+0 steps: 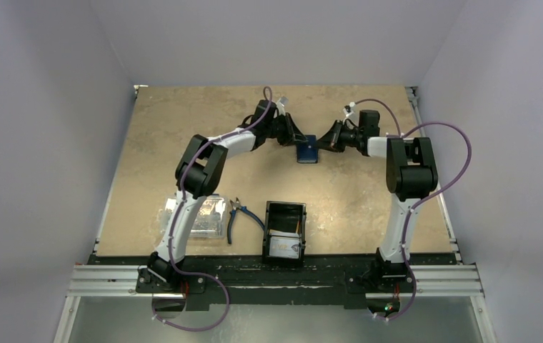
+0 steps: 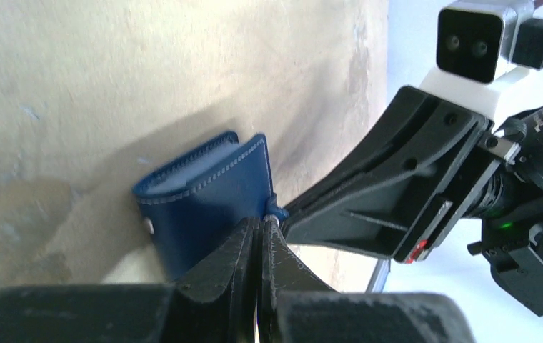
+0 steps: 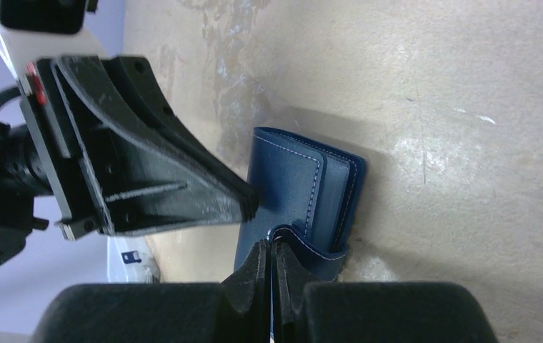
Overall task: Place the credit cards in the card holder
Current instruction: Close the card holder at the center of the board.
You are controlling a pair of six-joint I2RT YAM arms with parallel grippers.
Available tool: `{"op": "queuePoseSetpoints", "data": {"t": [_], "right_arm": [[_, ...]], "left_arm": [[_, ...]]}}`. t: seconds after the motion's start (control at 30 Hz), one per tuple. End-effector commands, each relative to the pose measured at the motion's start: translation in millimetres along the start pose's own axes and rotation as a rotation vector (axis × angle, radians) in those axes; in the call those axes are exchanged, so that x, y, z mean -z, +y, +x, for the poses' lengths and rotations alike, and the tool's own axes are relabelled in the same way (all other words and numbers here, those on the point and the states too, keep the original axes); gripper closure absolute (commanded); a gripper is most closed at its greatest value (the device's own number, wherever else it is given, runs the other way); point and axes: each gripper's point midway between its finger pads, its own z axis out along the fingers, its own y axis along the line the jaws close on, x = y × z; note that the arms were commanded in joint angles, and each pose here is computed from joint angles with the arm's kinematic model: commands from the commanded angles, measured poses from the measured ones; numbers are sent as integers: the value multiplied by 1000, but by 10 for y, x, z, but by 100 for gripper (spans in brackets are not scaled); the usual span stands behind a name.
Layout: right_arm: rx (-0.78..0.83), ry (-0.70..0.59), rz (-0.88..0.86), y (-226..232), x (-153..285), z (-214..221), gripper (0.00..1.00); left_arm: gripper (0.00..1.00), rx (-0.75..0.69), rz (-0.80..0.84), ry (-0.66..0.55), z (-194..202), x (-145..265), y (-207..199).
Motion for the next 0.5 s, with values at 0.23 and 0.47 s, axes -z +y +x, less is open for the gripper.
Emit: {"op": "queuePoseSetpoints", "data": {"t": [0.23, 0.47], "right_arm": [[106, 141, 29, -187, -177, 233, 100], [182, 243, 127, -251, -201, 356, 100]], "left_arm": [[100, 24, -131, 7, 101, -159, 476], [100, 57, -167, 14, 204, -115, 596]]}}
